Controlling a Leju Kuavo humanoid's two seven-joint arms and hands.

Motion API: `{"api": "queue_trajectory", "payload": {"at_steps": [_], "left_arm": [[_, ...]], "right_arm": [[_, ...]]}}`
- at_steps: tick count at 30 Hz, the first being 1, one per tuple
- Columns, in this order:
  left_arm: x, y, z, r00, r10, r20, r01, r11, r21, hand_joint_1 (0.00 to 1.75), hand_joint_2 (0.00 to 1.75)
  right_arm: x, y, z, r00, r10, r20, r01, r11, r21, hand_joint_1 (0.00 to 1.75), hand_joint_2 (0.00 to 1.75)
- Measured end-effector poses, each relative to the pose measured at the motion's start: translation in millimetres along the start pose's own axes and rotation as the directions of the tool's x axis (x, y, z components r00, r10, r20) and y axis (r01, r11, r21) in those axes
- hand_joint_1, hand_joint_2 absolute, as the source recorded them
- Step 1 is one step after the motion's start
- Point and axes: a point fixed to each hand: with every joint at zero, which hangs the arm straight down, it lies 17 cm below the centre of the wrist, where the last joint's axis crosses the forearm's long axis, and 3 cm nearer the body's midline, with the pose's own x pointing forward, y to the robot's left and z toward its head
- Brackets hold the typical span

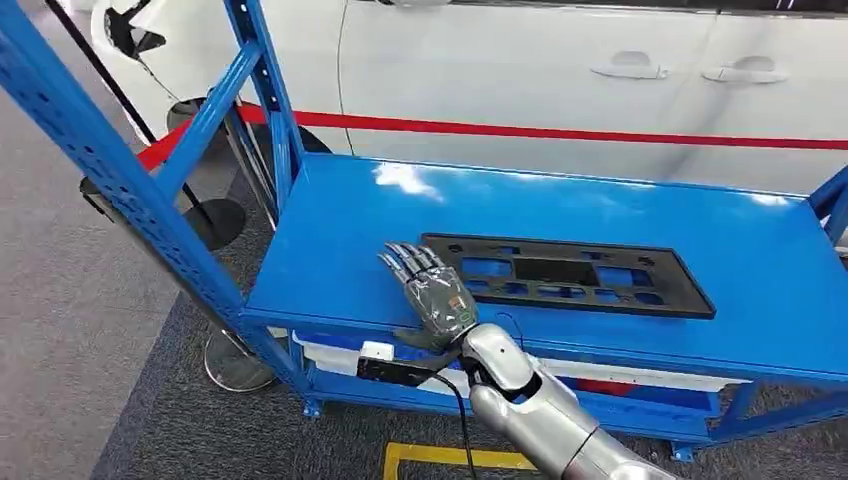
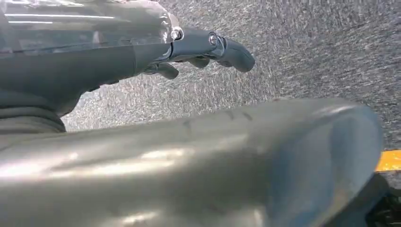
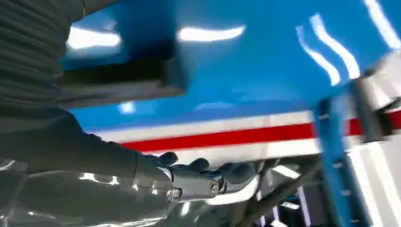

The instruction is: Take the parts from the cabinet and place them on the table.

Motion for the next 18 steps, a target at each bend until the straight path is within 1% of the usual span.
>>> {"api": "queue_trajectory", "payload": {"at_steps": [3,5,8,12,18], "left_arm": [[-1,0,0,1.0,-0.003,-0.001,0.003,1.0,-0.003,0.0,0.0],[-3,0,0,1.0,-0.004,-0.005,0.004,1.0,-0.003,0.0,0.0],[-4,3,-1,1.0,0.003,-0.007,-0.003,1.0,0.001,0.0,0.0],[-3,4,-1,1.0,0.004,-0.002,-0.004,1.0,0.004,0.0,0.0],[-2,4,-1,1.0,0.006,-0.001,-0.006,1.0,0.005,0.0,0.0]], "right_arm": [[-21,12,0,0.992,0.121,-0.031,-0.119,0.992,0.046,0.0,1.75],[-31,22,3,0.985,0.168,-0.039,-0.165,0.983,0.079,0.0,1.75],[-44,27,1,0.975,0.219,-0.045,-0.213,0.971,0.111,0.0,1.75],[-54,27,-3,0.967,0.251,-0.047,-0.244,0.961,0.128,0.0,1.75],[-69,34,-6,0.951,0.304,-0.059,-0.287,0.936,0.205,0.0,1.75]]}}
